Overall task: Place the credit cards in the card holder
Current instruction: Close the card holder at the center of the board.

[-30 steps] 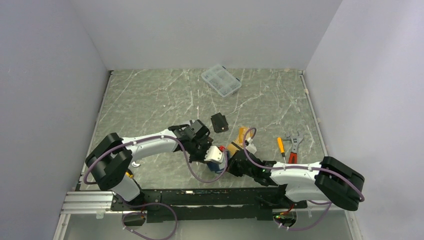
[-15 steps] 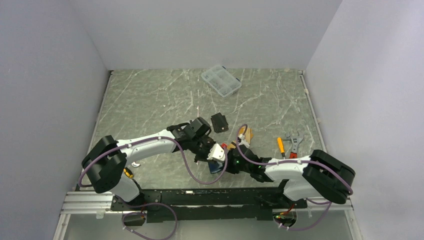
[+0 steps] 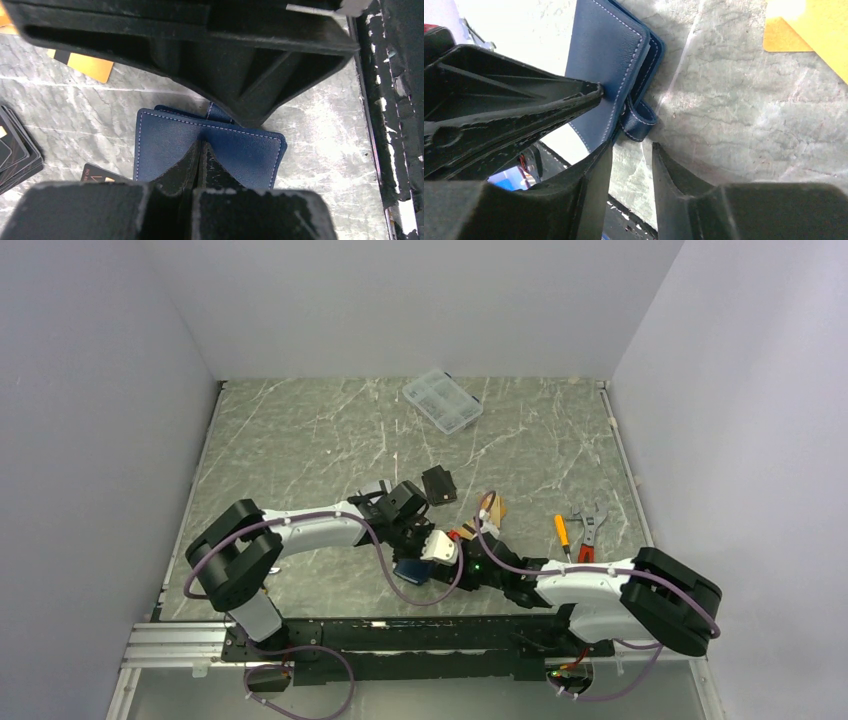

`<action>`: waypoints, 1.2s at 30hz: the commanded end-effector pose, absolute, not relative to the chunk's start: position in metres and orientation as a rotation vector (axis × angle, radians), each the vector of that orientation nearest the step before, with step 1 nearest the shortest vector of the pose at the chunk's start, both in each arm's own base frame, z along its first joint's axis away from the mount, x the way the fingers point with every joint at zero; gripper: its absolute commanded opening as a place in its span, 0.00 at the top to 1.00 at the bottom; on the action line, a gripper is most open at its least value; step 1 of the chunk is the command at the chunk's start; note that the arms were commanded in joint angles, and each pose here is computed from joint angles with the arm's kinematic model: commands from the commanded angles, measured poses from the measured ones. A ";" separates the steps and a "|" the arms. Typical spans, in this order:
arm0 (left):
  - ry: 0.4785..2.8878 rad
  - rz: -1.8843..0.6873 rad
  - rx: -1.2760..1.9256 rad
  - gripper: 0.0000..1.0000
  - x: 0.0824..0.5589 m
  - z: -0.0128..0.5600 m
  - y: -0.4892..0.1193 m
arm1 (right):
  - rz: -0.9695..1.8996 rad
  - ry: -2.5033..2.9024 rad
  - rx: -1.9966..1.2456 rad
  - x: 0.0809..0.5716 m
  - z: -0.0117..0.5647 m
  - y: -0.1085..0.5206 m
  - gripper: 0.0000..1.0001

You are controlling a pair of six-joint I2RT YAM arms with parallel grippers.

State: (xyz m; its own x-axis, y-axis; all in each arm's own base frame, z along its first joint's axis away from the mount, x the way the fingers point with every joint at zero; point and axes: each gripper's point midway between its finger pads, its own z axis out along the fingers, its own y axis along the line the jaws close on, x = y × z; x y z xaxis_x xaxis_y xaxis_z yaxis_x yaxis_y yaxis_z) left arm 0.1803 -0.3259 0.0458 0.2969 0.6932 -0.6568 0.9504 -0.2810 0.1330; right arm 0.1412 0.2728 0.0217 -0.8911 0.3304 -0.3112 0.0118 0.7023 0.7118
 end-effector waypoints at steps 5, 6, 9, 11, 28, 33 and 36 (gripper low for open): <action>1.444 -0.682 2.130 1.00 0.162 0.038 -0.318 | 0.621 2.492 0.253 0.142 0.001 0.230 0.57; 1.442 -0.684 2.129 1.00 0.160 0.039 -0.316 | 0.594 2.479 0.252 0.143 0.002 0.229 0.57; 1.451 -0.677 2.114 1.00 0.158 0.046 -0.312 | 0.534 2.473 0.242 0.144 0.000 0.228 0.58; 1.453 -0.676 2.078 1.00 0.158 0.059 -0.310 | 0.519 2.473 0.240 0.143 -0.002 0.229 0.58; 1.582 -0.676 2.012 1.00 0.173 0.060 -0.280 | 0.555 2.206 -0.290 0.148 0.038 0.262 0.57; 1.576 -0.713 1.994 1.00 0.176 0.065 -0.286 | 0.627 2.090 -0.492 0.143 0.050 0.282 0.58; 1.593 -0.731 1.987 1.00 0.176 0.064 -0.287 | 0.667 2.030 -0.543 0.142 0.053 0.288 0.58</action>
